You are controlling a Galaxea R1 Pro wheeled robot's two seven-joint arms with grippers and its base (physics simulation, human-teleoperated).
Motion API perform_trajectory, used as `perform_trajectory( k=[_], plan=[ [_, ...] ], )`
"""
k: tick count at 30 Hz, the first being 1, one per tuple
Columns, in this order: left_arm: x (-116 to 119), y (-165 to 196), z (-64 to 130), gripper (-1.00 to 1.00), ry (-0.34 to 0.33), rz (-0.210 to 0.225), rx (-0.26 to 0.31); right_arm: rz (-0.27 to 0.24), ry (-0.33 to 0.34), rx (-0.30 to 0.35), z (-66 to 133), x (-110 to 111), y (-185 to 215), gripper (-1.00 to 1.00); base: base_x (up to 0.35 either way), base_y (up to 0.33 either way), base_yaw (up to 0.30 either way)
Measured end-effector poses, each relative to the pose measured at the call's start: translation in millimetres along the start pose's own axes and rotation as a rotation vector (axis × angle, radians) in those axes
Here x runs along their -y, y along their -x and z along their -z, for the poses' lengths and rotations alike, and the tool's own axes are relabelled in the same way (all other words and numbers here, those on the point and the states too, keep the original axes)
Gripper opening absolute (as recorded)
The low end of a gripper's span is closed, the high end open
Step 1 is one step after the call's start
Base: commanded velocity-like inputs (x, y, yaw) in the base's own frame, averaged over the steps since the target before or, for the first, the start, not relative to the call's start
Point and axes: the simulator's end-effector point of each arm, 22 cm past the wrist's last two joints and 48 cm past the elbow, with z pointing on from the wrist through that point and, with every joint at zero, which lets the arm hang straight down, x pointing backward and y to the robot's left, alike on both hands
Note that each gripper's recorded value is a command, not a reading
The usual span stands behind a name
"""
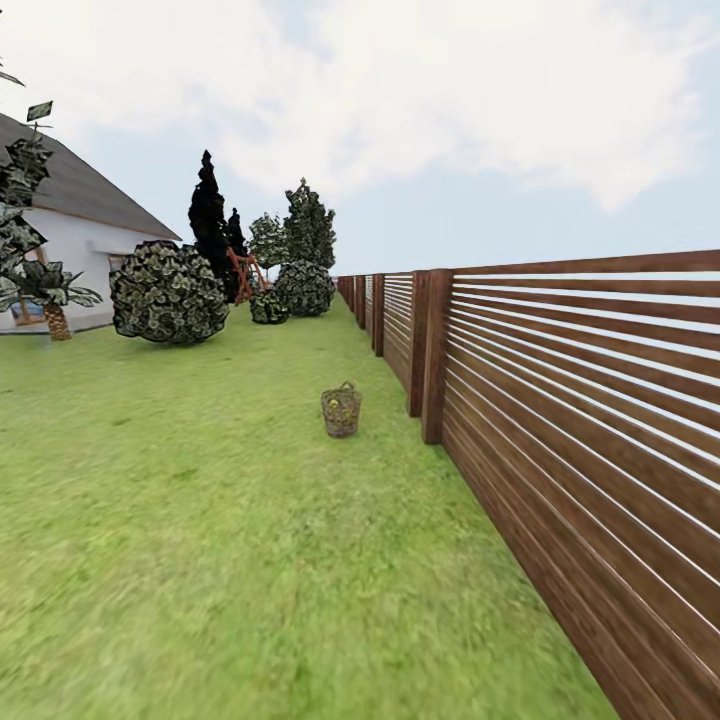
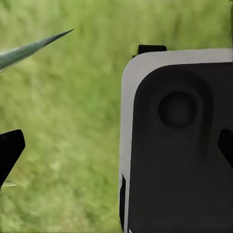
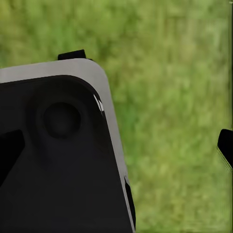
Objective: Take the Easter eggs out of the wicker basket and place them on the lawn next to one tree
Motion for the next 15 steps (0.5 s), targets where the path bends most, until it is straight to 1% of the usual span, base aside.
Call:
perform_trajectory(
  k=[12,15],
  plan=[
    [0.0,0.0,0.0,1.00,0.000,0.000,0.000,0.000,0.000,0.000,0.0,0.0,0.0,1.00,0.296,-0.172,0.000],
    [0.0,0.0,0.0,1.00,0.000,0.000,0.000,0.000,0.000,0.000,0.0,0.0,0.0,1.00,0.297,-0.095,0.000]
  ],
)
